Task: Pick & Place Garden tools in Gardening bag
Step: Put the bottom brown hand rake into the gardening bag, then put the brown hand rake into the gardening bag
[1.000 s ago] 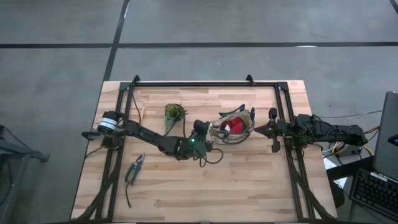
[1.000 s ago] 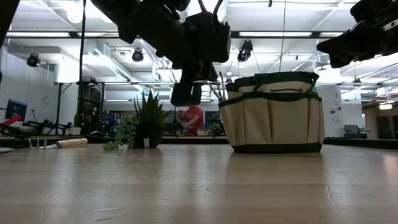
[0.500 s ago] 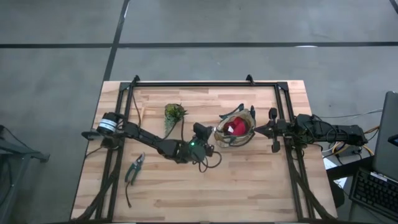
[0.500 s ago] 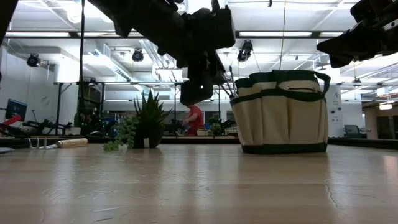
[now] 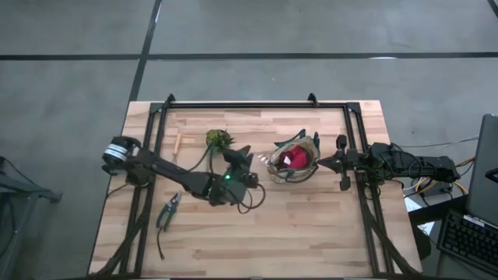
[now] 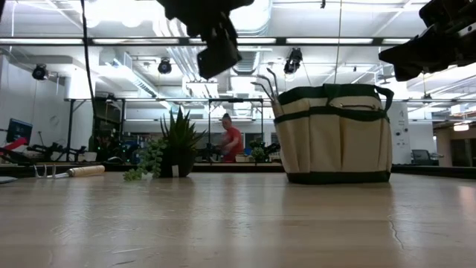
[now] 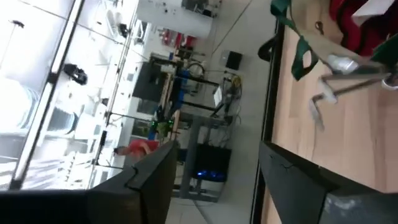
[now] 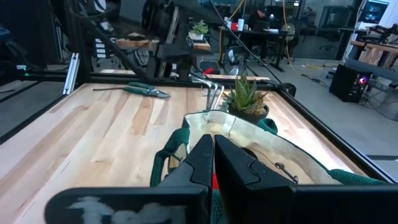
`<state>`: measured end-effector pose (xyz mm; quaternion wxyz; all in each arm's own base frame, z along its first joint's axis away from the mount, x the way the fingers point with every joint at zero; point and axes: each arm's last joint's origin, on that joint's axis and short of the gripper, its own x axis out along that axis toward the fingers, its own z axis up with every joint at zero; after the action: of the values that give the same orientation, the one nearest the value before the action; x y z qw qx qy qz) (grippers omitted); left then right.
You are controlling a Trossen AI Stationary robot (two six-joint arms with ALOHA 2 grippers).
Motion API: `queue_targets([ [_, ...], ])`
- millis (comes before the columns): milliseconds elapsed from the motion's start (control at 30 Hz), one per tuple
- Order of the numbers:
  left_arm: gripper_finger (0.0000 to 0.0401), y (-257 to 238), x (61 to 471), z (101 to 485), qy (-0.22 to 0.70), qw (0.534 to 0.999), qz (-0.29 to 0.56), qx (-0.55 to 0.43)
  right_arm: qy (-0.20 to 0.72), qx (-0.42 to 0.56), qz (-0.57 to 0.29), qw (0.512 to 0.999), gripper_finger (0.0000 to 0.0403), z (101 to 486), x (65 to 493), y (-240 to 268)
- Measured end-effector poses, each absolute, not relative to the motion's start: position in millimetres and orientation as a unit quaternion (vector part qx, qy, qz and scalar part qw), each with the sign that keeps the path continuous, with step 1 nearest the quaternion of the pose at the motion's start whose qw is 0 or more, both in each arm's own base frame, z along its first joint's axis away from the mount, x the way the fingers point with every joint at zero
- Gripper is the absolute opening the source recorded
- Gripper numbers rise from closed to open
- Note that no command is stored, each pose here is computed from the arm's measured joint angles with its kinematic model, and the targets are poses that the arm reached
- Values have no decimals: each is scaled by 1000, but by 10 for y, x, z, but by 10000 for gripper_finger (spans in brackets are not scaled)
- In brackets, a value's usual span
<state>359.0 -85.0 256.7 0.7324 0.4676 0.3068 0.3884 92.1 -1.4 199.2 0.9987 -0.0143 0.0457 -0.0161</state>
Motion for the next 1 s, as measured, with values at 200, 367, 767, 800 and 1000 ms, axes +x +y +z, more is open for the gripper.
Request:
queue_targets([
  [200,232,-894,3460,2687,267,792,348,425,46,-14,-16,999,8,1992,920,-14],
  [367,232,-821,3316,2677,271,784,381,408,47,-15,-16,999,8,1990,921,-14],
  [767,232,-601,2749,2674,181,807,511,234,48,-14,-16,999,8,1988,921,-14],
  [800,232,-587,2704,2677,174,812,511,222,48,-14,-16,999,8,1988,921,-14],
  [1000,225,-475,2420,2764,137,883,441,81,48,-15,-16,999,8,1988,921,-14],
])
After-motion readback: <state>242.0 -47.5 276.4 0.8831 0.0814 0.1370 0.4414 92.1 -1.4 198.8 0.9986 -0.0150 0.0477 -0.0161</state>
